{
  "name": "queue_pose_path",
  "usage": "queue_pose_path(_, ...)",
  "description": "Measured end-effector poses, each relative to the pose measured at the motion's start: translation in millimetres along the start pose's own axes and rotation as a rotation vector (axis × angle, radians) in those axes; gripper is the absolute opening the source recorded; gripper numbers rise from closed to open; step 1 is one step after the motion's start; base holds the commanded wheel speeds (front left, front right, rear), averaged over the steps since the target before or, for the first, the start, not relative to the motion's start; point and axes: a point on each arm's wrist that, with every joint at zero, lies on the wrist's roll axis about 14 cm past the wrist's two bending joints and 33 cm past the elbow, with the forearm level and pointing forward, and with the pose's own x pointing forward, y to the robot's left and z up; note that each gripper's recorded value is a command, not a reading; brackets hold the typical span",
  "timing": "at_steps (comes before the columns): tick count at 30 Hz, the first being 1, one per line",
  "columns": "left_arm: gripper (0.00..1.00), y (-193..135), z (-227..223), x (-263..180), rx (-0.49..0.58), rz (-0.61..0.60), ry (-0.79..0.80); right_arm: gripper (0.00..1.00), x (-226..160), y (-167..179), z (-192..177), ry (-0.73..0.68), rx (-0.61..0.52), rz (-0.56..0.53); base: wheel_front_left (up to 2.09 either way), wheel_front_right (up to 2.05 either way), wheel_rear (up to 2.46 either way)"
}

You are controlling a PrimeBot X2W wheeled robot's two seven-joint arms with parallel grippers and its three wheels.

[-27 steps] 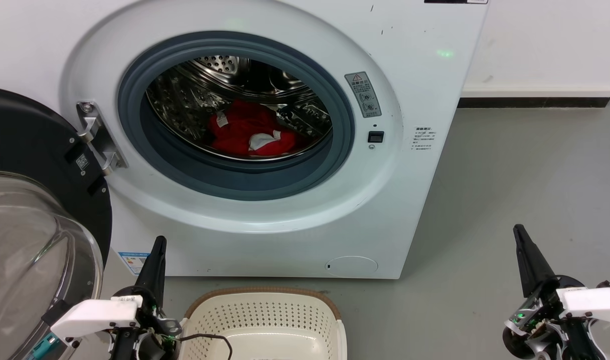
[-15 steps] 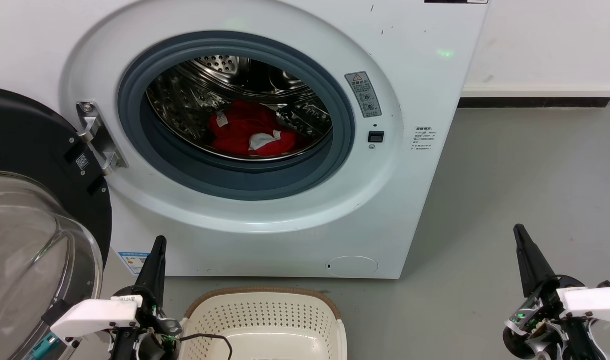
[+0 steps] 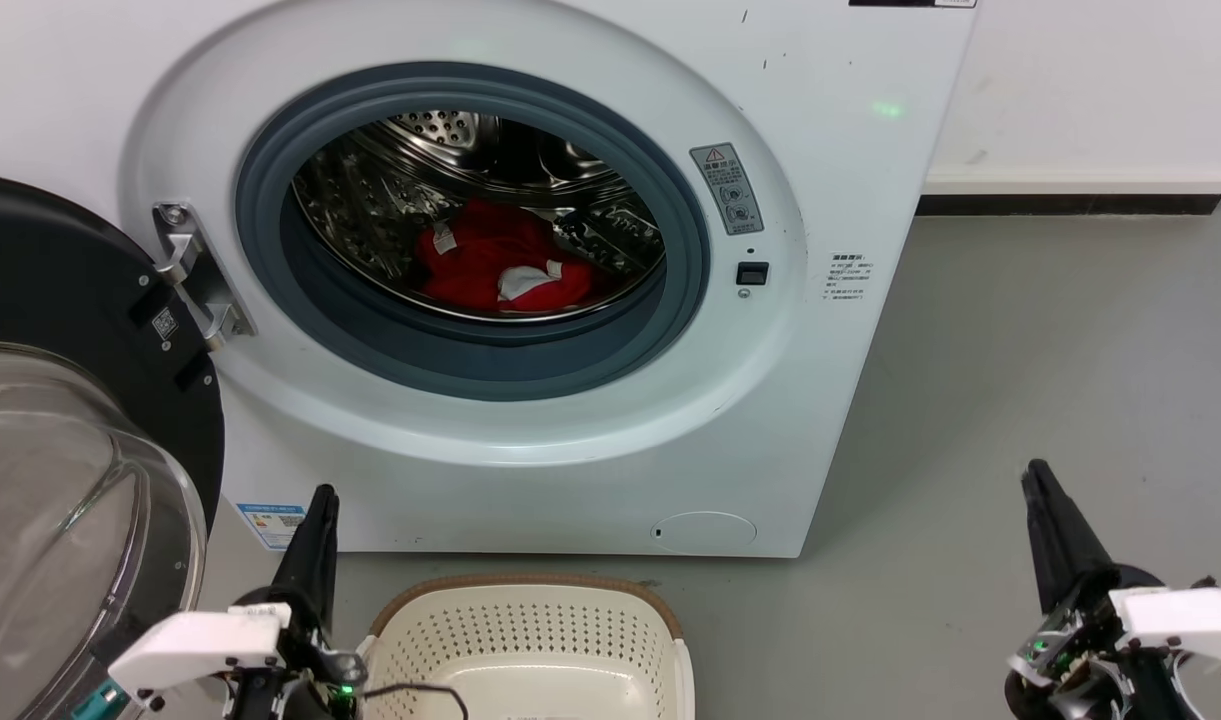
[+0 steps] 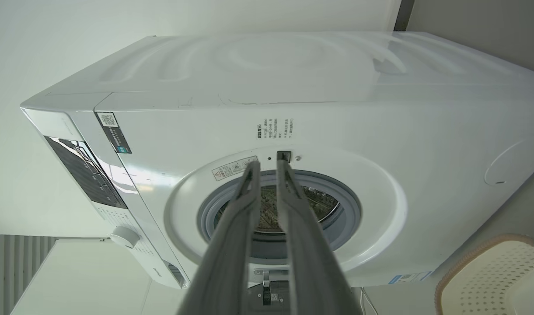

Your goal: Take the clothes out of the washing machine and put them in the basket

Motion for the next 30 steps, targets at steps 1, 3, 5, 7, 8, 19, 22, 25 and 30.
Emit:
queue_pose_path(1, 1.0, 5, 0, -2, -0.002, 0.014, -0.001, 1.0, -2, -5, 0, -0.001, 0.001, -0.014, 0.0, 0.0, 0.0)
queue_pose_path(3, 1.0, 12, -2, -5, -0.001, 0.034, 0.001, 1.0, -5, -10, 1, -0.008, 0.001, -0.03, 0.0, 0.0, 0.0)
queue_pose_path(5, 1.0, 11, -3, -5, 0.006, 0.034, -0.001, 1.0, -6, -10, 1, -0.014, -0.001, -0.028, 0.0, 0.0, 0.0)
queue_pose_path(7, 1.0, 12, -6, -4, 0.009, 0.034, -0.001, 1.0, -5, -8, 0, -0.018, -0.008, -0.021, 0.0, 0.0, 0.0)
queue_pose_path(8, 1.0, 11, -7, -4, 0.013, 0.034, 0.001, 1.0, -5, -7, 1, -0.023, -0.009, -0.018, 0.0, 0.0, 0.0)
queue_pose_path(19, 1.0, 0, -14, 3, 0.096, 0.0, -0.003, 1.0, -4, -1, 4, -0.059, -0.087, -0.003, 0.0, 0.0, 0.0)
queue_pose_path(22, 1.0, -3, -16, 3, 0.15, -0.007, -0.004, 1.0, -4, 0, 5, -0.064, -0.133, -0.002, 0.0, 0.0, 0.0)
queue_pose_path(25, 1.0, -7, -16, 5, 0.208, -0.02, -0.007, 1.0, -4, 2, 5, -0.069, -0.193, 0.003, 0.0, 0.0, 0.0)
queue_pose_path(30, 1.0, -16, -17, 9, 0.325, -0.046, -0.012, 1.0, -2, 10, 4, -0.07, -0.344, 0.025, 0.0, 0.0, 0.0)
